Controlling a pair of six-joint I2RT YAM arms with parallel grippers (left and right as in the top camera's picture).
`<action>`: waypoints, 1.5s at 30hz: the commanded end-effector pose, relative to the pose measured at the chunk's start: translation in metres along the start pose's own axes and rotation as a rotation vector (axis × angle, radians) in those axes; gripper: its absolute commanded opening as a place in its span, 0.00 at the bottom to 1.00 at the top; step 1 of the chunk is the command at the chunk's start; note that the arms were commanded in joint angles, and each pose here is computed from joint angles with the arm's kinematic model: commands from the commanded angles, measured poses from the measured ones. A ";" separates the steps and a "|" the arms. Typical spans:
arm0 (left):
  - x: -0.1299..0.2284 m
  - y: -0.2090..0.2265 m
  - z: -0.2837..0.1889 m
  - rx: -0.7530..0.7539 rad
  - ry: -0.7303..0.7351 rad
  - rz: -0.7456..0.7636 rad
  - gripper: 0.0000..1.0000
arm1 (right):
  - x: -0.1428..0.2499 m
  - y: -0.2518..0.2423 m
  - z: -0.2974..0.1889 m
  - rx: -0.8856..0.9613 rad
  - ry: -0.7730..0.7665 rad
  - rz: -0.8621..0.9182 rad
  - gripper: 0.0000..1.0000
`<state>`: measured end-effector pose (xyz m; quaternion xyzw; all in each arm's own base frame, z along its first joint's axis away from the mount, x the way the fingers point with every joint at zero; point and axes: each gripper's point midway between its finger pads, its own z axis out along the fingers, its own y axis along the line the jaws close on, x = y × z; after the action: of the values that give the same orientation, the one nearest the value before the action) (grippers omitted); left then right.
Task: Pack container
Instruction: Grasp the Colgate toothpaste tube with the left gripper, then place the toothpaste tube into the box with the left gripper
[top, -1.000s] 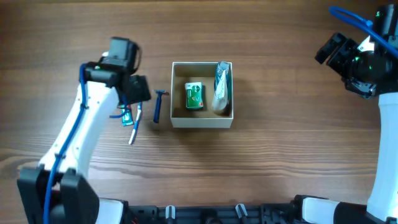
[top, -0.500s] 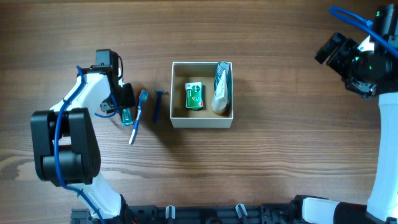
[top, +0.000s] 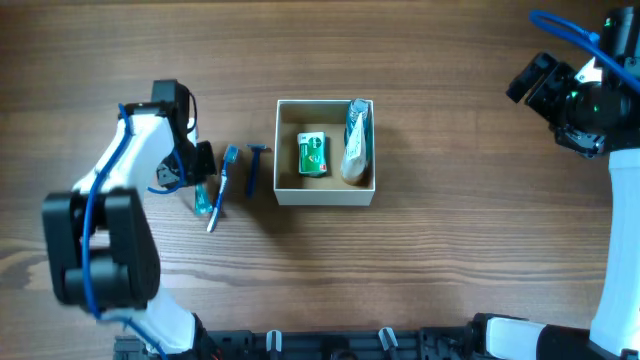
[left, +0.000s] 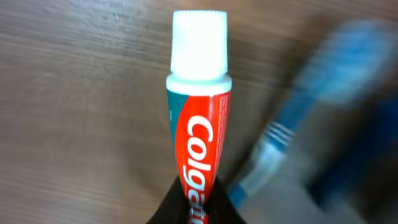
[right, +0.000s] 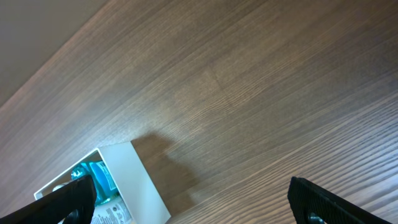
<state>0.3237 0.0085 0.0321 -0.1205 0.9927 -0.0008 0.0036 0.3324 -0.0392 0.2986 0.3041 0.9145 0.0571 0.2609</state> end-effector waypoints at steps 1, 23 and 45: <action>-0.013 -0.059 -0.103 0.226 -0.242 0.083 0.06 | 0.001 0.000 0.004 0.000 0.014 0.005 1.00; 0.012 -0.209 -0.022 0.216 -0.229 0.249 0.22 | 0.001 0.000 0.004 0.000 0.013 0.005 1.00; 0.013 -0.087 -0.178 0.038 -0.478 0.042 0.62 | 0.001 0.000 0.004 0.000 0.013 0.005 1.00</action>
<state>0.3289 -0.1185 0.2487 -0.0582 0.9531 -0.0679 0.2893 0.3324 -0.0392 0.2986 0.3041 0.9145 0.0571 0.2609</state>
